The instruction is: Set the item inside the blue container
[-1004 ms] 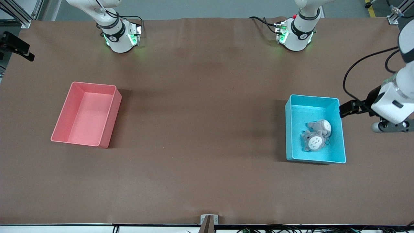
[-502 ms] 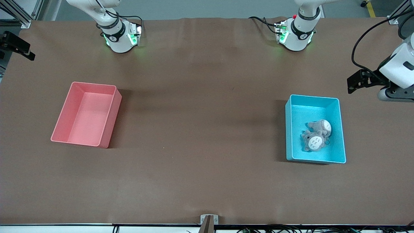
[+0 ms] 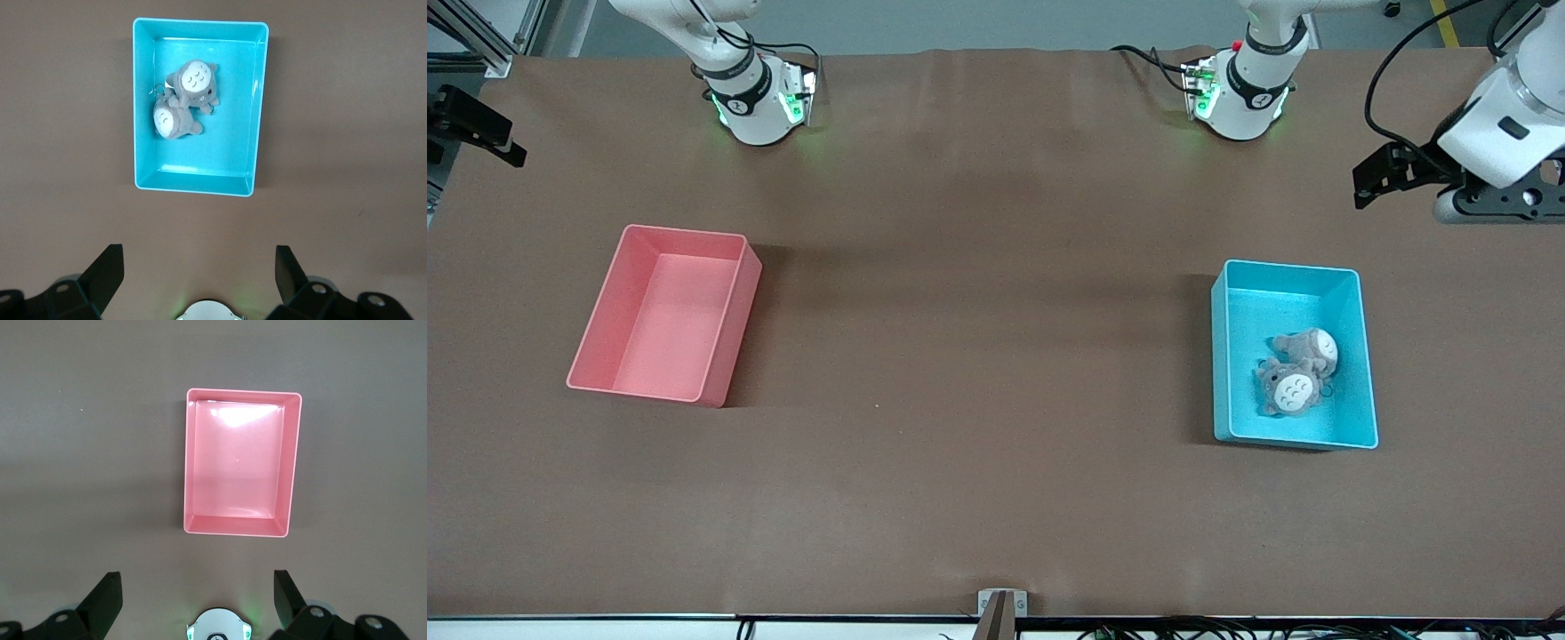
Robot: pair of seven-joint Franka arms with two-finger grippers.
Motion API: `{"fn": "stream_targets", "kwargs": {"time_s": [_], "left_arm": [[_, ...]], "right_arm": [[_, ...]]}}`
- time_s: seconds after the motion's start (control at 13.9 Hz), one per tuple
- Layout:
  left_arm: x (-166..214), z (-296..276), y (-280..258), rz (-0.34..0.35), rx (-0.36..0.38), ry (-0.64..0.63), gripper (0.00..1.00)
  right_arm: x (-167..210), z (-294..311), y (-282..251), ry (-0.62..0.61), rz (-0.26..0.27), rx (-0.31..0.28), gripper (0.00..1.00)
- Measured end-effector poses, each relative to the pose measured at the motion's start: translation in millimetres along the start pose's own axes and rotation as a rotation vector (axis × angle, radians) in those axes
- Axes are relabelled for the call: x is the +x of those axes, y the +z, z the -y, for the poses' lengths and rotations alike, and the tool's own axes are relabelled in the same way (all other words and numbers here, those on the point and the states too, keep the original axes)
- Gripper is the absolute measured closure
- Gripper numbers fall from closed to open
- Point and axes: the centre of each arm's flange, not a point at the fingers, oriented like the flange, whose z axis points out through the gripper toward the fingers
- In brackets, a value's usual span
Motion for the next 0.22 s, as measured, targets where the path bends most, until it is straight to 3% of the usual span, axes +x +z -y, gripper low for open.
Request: {"fn": "stream_targets", "kwargs": {"time_s": [0.22], "left_arm": [[-6.6, 2.3, -4.1, -0.01, 0.002, -0.01, 0.0]], "right_arm": [[0.5, 0.0, -0.4, -0.01, -0.005, 0.0, 0.0]]}}
